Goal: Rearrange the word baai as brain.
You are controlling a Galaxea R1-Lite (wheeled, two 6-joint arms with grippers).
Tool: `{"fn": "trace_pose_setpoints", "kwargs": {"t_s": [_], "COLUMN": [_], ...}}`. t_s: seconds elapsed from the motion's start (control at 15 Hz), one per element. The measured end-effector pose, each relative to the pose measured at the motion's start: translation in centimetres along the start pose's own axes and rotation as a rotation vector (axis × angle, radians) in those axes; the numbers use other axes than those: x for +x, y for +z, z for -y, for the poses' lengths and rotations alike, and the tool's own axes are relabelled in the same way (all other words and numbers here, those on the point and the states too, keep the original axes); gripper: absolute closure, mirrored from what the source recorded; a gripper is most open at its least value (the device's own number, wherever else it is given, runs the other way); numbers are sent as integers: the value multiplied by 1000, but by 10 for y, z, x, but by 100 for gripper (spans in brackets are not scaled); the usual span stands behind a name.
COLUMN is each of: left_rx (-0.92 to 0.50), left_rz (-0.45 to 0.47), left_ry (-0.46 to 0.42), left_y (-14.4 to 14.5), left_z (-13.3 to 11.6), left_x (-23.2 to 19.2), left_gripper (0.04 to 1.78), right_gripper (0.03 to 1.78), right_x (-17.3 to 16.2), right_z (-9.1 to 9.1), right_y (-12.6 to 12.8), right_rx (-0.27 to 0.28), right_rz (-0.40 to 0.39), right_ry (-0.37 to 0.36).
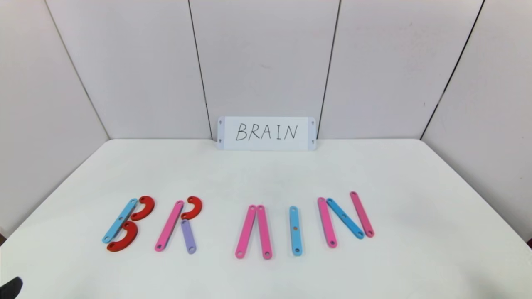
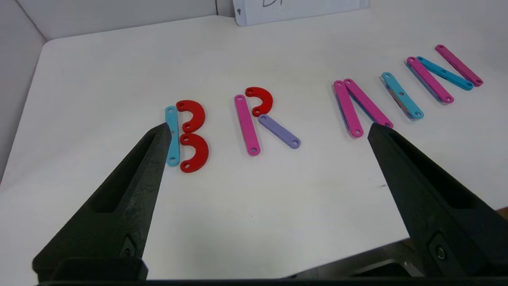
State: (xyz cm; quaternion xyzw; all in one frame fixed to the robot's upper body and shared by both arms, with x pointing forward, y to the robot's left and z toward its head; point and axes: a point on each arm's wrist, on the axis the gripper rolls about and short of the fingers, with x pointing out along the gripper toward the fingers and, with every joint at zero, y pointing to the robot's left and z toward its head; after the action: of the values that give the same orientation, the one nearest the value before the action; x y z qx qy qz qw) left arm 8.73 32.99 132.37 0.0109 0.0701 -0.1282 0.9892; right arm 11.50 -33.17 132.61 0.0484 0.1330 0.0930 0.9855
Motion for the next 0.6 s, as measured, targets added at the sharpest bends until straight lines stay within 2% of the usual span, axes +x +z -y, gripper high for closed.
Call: {"fn": "trace_pose_setpoints", "kwargs": {"t_s": [0.33,0.47,0.6], "left_rx": [-2,0,4], "left_rz": [43,51,73], "left_ry": [101,139,192], "left_y": [-20,-28,-33], "left_z": [8,11,12], "left_x": [-27,-36,-40], "left_gripper": [8,8,8], "right_gripper": [8,8,8], "right_x": [-30,-37,-43], "right_z": [2,1,1], "right_y": [-22,-37,-52], "right_rx": [39,32,-1], "right_rz": [147,177,204], "right_ry": [-177,-200,-200]}}
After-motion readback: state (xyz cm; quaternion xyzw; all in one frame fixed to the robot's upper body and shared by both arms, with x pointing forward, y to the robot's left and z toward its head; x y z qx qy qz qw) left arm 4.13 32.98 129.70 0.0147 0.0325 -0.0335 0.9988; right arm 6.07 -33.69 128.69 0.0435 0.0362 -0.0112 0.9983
